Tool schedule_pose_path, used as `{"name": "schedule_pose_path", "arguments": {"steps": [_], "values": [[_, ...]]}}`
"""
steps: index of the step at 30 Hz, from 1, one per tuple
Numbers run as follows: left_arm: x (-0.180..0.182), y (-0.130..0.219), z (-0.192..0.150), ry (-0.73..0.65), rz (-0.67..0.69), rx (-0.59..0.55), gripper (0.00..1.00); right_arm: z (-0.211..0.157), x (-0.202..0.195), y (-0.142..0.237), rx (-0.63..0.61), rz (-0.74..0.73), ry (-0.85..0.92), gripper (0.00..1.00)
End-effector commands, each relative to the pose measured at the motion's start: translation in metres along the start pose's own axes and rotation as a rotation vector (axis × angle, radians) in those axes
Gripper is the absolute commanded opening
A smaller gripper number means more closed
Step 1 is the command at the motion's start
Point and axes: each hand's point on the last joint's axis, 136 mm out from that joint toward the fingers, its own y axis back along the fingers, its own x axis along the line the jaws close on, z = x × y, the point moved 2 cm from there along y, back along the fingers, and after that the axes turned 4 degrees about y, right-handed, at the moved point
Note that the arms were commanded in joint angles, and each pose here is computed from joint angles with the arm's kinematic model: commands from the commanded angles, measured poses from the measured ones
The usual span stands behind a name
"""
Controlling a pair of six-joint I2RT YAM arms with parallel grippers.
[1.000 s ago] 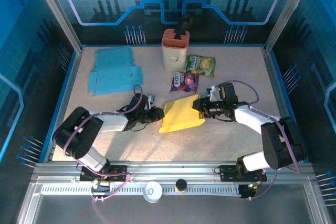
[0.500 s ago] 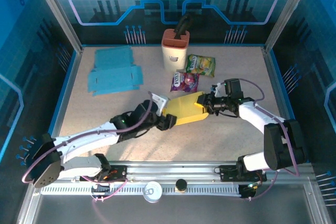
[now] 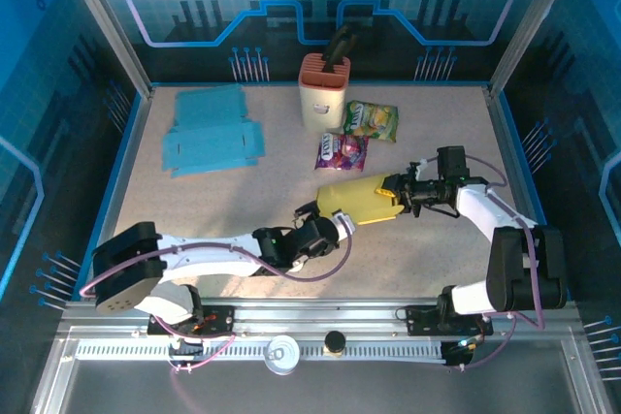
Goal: Fold the paper box
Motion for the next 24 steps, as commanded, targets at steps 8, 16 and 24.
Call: {"name": "schedule_pose_path", "arguments": {"steps": [8, 16, 24], "values": [[0.009, -0.015, 0.033, -0.089, 0.122, -0.047, 0.65, -0.008, 0.003, 0.003, 0.065, 0.038, -0.048, 0.3], [0.004, -0.012, 0.038, -0.1, 0.055, -0.019, 0.39, -0.008, 0.0, 0.004, 0.07, 0.057, -0.075, 0.39], [-0.004, 0.014, 0.021, -0.032, -0.157, 0.105, 0.38, 0.009, 0.017, 0.056, -0.163, 0.115, -0.038, 0.7]]}}
